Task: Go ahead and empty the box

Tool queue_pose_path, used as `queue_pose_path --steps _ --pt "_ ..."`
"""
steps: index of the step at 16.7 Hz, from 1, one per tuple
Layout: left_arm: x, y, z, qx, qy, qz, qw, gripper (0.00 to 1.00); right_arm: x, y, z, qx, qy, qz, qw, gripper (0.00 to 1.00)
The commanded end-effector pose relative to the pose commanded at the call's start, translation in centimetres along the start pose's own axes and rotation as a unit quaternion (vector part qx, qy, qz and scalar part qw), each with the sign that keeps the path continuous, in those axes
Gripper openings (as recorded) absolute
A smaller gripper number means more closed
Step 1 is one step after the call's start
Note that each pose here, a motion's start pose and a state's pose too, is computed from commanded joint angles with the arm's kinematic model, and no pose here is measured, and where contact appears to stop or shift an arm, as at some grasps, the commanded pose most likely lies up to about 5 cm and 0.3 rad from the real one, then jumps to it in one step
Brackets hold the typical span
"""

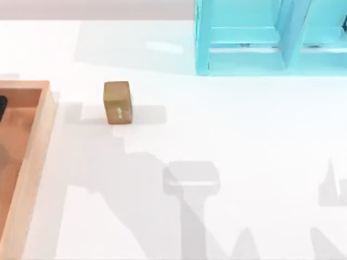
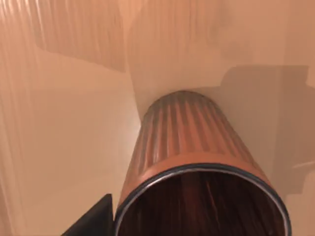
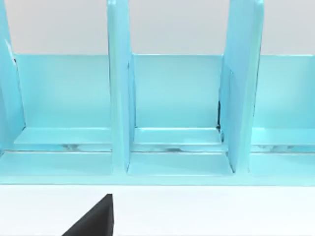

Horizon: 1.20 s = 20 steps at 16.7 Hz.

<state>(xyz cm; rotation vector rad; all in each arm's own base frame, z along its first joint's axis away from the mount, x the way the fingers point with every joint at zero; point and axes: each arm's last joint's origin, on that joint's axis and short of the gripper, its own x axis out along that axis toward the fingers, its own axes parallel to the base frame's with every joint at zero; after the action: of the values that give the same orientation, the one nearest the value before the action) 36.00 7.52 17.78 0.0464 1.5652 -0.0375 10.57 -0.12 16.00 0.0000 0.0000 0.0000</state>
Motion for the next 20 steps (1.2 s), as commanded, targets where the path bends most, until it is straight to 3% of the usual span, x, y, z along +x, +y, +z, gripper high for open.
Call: queue_pose_path --steps 3,7,20 --pt "1.9 -0.1 0.0 0.000 0.001 0.000 1.000 1.00 0.0 0.0 0.0 0.000 0.000 0.000 1.000 1.00" --pt "2.0 -0.1 0.0 0.000 0.001 0.000 1.000 1.00 0.0 0.0 0.0 0.000 0.000 0.000 1.000 1.00" --pt "2.0 -0.1 0.0 0.000 0.001 0.000 1.000 0.02 0.0 0.0 0.0 0.000 0.000 0.000 1.000 1.00"
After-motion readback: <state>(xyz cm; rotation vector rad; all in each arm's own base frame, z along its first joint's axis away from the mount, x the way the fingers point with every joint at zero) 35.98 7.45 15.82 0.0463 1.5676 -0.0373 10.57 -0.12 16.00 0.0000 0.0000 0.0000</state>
